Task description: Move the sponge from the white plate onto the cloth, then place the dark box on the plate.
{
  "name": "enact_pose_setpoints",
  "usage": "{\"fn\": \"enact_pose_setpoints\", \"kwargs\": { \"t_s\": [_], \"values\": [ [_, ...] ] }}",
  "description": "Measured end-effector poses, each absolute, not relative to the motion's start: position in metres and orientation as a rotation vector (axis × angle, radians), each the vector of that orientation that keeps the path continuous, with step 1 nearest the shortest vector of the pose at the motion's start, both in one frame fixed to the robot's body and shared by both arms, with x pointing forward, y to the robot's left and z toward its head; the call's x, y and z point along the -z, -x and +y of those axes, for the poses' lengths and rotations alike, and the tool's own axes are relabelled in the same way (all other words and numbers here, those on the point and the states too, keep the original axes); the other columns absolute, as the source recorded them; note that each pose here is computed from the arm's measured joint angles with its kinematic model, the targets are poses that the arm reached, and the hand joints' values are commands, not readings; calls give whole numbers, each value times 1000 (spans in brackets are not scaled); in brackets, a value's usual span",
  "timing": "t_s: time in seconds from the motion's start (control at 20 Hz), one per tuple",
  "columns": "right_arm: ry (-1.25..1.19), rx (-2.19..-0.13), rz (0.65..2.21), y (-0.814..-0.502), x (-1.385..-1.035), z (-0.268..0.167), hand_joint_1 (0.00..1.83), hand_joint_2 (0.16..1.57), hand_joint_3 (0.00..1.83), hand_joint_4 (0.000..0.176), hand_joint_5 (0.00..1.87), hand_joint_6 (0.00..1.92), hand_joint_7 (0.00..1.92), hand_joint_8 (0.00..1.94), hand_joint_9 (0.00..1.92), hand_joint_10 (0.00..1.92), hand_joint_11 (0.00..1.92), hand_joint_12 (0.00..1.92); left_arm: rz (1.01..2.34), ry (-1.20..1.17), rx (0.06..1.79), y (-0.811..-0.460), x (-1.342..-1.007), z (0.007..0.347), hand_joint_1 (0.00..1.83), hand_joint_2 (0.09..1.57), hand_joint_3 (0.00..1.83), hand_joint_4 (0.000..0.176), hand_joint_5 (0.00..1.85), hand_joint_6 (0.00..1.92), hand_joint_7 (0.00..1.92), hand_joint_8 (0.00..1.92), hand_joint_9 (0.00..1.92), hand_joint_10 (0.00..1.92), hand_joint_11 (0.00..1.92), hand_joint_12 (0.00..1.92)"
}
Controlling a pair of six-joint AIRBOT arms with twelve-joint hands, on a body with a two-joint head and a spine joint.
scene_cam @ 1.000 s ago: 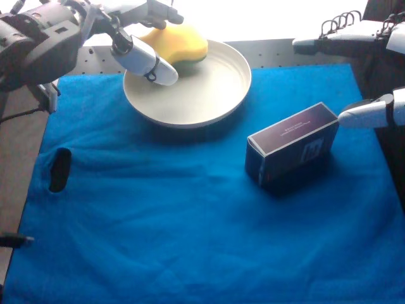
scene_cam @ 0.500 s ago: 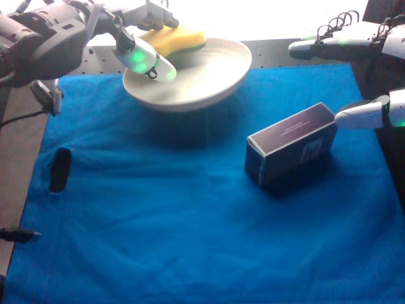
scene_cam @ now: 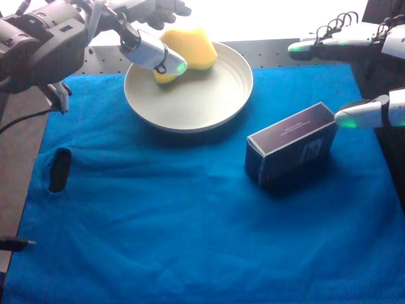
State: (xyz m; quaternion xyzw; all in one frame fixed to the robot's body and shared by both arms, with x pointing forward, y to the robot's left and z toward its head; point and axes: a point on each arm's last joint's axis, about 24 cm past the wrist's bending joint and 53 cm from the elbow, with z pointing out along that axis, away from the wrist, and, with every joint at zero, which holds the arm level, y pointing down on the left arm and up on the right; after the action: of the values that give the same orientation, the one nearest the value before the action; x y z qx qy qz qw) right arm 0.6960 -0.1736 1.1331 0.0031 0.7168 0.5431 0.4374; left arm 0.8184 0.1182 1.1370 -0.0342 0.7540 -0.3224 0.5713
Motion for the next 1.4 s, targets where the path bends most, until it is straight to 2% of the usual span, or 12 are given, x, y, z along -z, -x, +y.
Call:
{"fn": "enact_pose_setpoints", "kwargs": {
  "t_s": [0.15,0.35,0.5,0.6,0.65,0.75,0.85,1.15,1.25,1.3,1.35,1.4],
  "values": [
    [-8,-1351,1783,-696,-1133,-174,607,1138,1,176,199,0,161,0,82,2,49,69,1753,62,750,-821,-1146,117,835,963,0,86,431,2,487,3,469,51,0,810],
    [-9,-1349,1783,-696,-1133,-174,616,1132,0,157,218,6,178,5,100,7,65,75,1777,83,699,-831,-1138,130,911,938,0,96,419,4,530,18,550,101,0,1342],
    [-8,-1354,1783,-696,-1132,-172,665,1134,0,160,221,4,183,4,113,8,71,77,1825,98,662,-834,-1124,134,834,930,2,75,434,5,540,12,499,74,0,990],
    [-8,-1353,1783,-696,-1132,-172,662,1115,0,148,233,7,189,5,122,9,84,83,1833,98,658,-834,-1120,133,820,943,2,107,413,2,474,4,484,50,0,1166],
    [-9,-1352,1783,-696,-1132,-172,637,1111,0,143,236,6,189,4,124,8,90,86,1842,97,656,-833,-1116,132,840,938,0,108,414,3,482,8,494,52,0,1180],
    [-10,-1353,1782,-697,-1132,-172,631,1117,0,142,228,1,177,1,124,5,96,89,1860,98,648,-832,-1110,131,870,926,0,91,435,6,484,5,489,42,0,1136],
    [-10,-1353,1783,-697,-1132,-172,643,1120,0,123,248,6,197,6,138,8,100,91,1859,97,651,-832,-1110,130,853,940,3,71,439,4,462,1,450,20,0,1066],
    [-18,-1356,1778,-697,-1133,-173,684,1123,0,135,248,2,210,5,147,4,99,89,1880,92,647,-829,-1100,127,904,981,5,85,452,2,479,7,479,20,0,1112],
    [-22,-1357,1776,-698,-1133,-173,679,1130,3,124,238,0,209,3,150,4,103,89,1876,91,649,-829,-1101,127,982,1070,11,62,539,24,577,33,585,65,0,1292],
    [-23,-1358,1775,-698,-1133,-173,697,1126,0,129,244,3,215,4,150,4,102,87,1877,93,650,-829,-1101,127,1044,1132,0,41,636,54,599,237,516,530,26,1404],
    [-24,-1358,1775,-698,-1133,-173,717,1123,0,133,249,4,215,3,154,4,108,88,1875,100,656,-829,-1101,127,1097,1313,0,0,597,1176,646,1334,410,1021,72,1592],
    [-24,-1358,1775,-698,-1133,-173,744,1121,0,138,251,4,212,1,149,1,100,84,1868,109,668,-830,-1103,126,1071,1354,0,0,533,1484,598,1630,364,1320,92,1671]
  ]
}}
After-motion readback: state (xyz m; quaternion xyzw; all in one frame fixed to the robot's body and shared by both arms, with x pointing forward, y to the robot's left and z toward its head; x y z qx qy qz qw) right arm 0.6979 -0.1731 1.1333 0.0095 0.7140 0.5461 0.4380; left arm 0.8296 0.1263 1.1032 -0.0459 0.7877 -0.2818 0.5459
